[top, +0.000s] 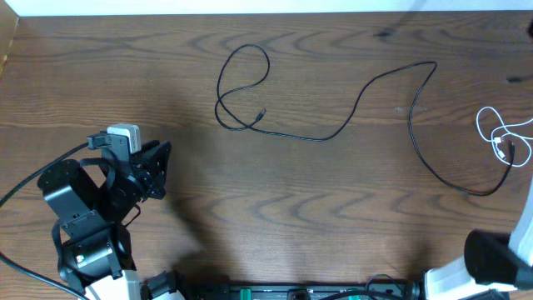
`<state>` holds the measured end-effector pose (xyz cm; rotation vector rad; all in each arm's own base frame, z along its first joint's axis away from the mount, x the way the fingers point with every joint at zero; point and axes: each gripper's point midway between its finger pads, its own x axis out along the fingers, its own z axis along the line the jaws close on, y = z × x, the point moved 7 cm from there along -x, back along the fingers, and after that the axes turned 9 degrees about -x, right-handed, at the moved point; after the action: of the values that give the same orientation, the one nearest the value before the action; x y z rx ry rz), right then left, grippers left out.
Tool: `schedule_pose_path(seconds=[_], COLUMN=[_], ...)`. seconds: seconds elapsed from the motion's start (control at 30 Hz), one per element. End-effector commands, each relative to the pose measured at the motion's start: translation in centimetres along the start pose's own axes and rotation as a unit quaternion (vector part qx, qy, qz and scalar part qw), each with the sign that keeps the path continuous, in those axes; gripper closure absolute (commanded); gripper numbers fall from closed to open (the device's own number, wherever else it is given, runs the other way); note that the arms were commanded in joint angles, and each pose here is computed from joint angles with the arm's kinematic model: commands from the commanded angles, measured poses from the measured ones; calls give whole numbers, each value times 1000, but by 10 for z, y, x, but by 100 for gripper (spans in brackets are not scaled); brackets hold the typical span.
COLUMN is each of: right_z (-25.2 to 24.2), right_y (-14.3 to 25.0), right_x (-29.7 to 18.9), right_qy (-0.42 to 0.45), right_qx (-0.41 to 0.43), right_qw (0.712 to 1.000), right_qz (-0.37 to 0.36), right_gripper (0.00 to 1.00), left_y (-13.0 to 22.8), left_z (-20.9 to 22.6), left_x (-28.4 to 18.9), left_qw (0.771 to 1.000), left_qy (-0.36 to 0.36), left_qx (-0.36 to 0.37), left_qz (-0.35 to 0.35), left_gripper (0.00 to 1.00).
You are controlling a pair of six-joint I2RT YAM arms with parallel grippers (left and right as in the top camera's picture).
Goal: Untangle cables
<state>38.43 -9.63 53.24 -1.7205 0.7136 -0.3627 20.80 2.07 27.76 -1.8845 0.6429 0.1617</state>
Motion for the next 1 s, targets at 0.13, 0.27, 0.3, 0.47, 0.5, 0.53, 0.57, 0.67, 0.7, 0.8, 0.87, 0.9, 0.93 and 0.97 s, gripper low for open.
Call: schedule_pose_path(seconds=[0.13, 0.27, 0.3, 0.47, 0.5, 0.53, 0.57, 0.67, 0.7, 0.8, 0.87, 0.9, 0.93, 0.97], right_z=[-41, -52, -53, -57, -58, -60, -63, -75, -78, -92, -101, -105, -108, -109], right_y=[35, 57, 63, 102, 111, 123, 133, 170, 179, 213, 231, 240, 247, 253], right_x=[44, 65, 70, 103, 109, 116, 121, 138, 142, 154, 159, 161, 162, 164], right_qy=[72, 79, 74, 39, 29, 16, 5, -25, -34, -53, -52, -50, -52, -59], right_qx=[27, 52, 54, 56, 56, 59, 66, 108, 116, 139, 148, 152, 157, 163], right_qw=[995, 991, 990, 984, 982, 978, 974, 956, 951, 931, 921, 916, 911, 906], right_qz=[60, 97, 106, 167, 180, 199, 215, 271, 285, 332, 357, 369, 379, 386], right_gripper=[99, 99, 99, 99, 99, 99, 99, 99, 99, 99, 99, 99, 99, 89], left_y=[-2, 0, 0, 0, 0, 0, 1, 1, 1, 1, 1, 1, 1, 2], left_z=[0, 0, 0, 0, 0, 0, 0, 0, 0, 1, 2, 2, 2, 3], left_x=[-2, -1, -1, -1, -1, -1, -1, -1, -1, -1, 0, 1, 1, 2], left_qw=[1000, 1000, 1000, 1000, 1000, 1000, 1000, 1000, 1000, 1000, 1000, 1000, 1000, 1000], left_qy=[-4, -4, -4, -4, -4, -4, -4, -4, -4, -4, -4, -4, -4, -4], left_qx=[0, -3, -3, -5, -5, -5, -5, -6, -6, -7, -9, -10, -10, -12], left_qz=[-3, 1, 1, 2, 2, 3, 3, 4, 4, 5, 7, 8, 9, 10], left_gripper=[76, 76, 76, 76, 76, 76, 76, 76, 76, 76, 76, 76, 76, 76])
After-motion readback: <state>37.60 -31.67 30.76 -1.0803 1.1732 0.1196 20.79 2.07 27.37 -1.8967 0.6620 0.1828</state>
